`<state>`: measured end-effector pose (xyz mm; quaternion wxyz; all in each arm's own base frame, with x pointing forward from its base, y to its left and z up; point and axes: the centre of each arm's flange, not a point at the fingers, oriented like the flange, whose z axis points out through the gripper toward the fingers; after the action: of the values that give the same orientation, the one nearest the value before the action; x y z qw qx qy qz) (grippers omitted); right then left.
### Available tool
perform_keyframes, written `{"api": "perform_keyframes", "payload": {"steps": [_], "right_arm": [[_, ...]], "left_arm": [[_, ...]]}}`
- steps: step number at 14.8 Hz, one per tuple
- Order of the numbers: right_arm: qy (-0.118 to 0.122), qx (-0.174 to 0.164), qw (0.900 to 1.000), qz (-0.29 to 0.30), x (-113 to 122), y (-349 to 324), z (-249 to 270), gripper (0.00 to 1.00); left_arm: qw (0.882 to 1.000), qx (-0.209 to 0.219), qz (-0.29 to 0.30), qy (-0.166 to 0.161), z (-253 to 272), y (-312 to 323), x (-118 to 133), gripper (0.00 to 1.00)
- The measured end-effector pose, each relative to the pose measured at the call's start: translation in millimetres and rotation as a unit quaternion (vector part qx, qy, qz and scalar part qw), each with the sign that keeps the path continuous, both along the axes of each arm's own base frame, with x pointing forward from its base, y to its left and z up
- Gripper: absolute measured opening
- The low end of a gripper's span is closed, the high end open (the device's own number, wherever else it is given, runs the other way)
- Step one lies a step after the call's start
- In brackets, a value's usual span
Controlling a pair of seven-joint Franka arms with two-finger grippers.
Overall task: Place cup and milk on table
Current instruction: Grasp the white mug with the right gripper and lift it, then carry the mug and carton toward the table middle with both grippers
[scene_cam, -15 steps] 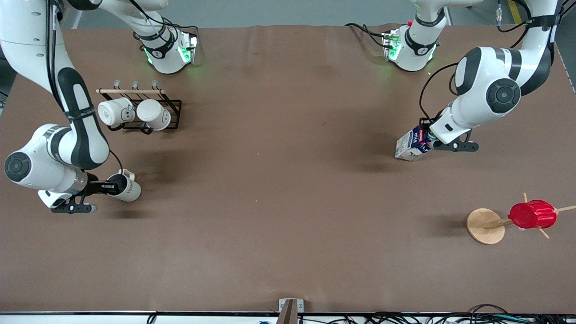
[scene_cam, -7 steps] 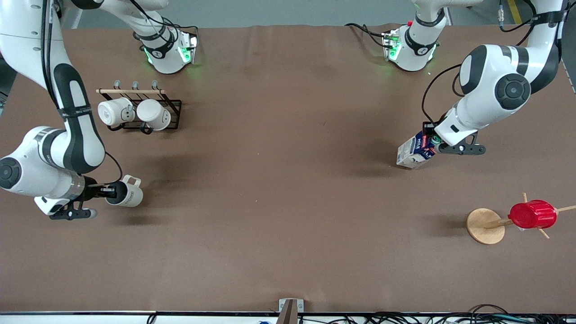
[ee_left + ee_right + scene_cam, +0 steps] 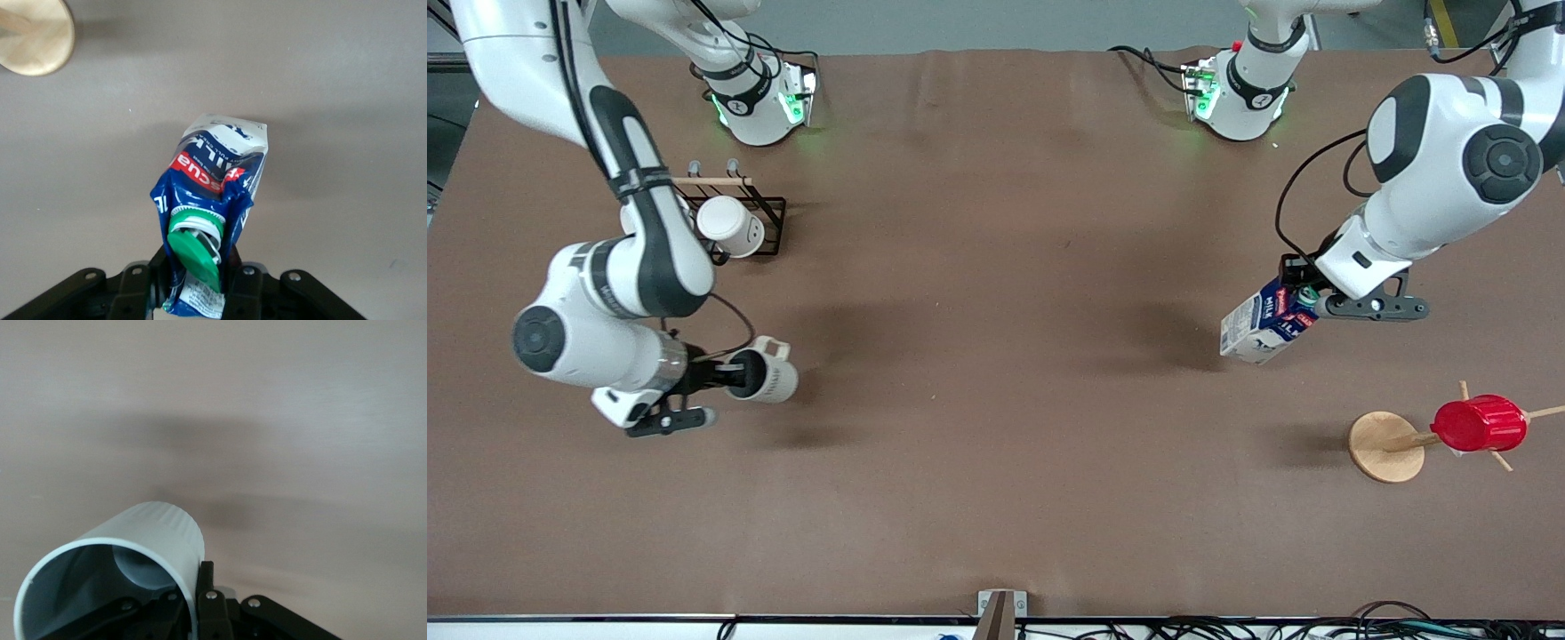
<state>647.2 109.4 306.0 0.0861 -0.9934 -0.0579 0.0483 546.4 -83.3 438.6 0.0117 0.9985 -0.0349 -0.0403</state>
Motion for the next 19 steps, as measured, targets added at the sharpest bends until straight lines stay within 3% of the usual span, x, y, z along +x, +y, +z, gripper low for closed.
{"api": "perform_keyframes", "payload": {"steps": [4, 10, 19], "right_arm": [[0.008, 0.011, 0.998, -0.053, -28.6, 123.4, 10.0, 0.04], [-0.019, -0.002, 0.995, -0.101, -106.2, 285.7, 8.7, 0.04], [-0.038, -0.045, 0.993, -0.102, -160.6, 352.0, -66.9, 0.04]], "left_arm": [[1.0, -0.005, -0.001, 0.0, 28.1, -3.0, 29.6, 0.32], [1.0, -0.011, -0.022, -0.002, 38.6, -30.2, 49.9, 0.32], [0.999, -0.003, -0.034, 0.023, 22.0, -130.5, 36.4, 0.32]]}}
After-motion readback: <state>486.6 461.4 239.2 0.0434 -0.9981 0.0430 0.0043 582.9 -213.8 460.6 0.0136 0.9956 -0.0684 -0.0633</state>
